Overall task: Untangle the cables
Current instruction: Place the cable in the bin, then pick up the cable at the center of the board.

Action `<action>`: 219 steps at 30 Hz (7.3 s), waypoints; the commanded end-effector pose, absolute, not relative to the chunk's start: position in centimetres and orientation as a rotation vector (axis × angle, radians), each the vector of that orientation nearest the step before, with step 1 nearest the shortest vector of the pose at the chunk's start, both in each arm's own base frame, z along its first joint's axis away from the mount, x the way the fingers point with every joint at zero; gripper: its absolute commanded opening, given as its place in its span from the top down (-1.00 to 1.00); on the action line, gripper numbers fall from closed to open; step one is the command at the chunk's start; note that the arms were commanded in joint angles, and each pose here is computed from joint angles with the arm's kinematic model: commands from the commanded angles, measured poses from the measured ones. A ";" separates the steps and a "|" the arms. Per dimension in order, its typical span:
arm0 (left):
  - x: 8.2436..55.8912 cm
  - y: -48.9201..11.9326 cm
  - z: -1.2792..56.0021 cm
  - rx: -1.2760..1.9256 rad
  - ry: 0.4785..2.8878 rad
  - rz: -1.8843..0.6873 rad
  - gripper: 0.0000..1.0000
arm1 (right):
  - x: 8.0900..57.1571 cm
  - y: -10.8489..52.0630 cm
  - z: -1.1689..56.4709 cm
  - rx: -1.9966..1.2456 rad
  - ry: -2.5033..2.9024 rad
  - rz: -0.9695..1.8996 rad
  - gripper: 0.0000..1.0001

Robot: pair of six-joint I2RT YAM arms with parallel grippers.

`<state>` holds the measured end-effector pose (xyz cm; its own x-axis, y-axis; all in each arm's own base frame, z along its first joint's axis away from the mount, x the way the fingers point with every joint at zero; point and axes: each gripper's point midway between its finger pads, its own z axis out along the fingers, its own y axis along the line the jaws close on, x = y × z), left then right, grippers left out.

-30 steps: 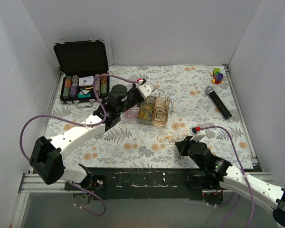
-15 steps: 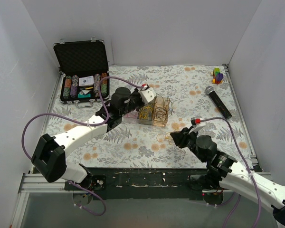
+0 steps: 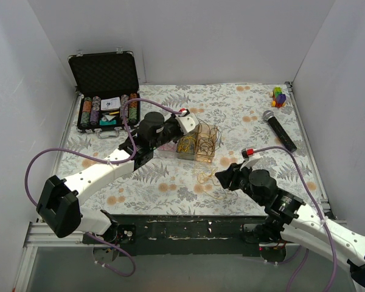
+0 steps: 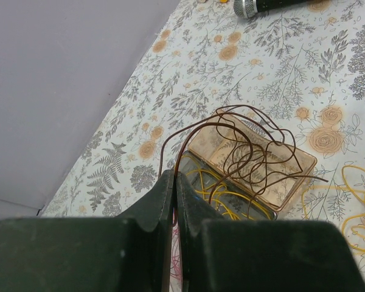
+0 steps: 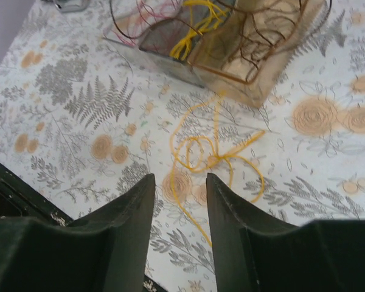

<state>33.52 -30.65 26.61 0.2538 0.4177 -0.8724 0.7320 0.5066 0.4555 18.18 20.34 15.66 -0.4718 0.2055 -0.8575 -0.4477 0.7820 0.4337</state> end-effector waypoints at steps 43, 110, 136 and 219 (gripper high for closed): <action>37.4 -35.0 28.2 1.031 1.314 -0.297 1.00 | 31.0 24.6 11.7 0.052 2.109 0.973 0.62; 34.2 -38.1 9.1 1.533 1.431 -0.168 0.98 | 33.7 18.4 12.9 0.206 2.031 0.844 0.00; 32.4 -33.3 33.6 1.090 1.477 -0.502 -0.76 | 31.7 18.2 16.1 0.089 2.031 0.777 -0.17; 31.3 -9.8 20.3 0.665 2.066 -0.430 -0.86 | 18.9 28.1 2.4 -0.697 2.355 0.392 0.74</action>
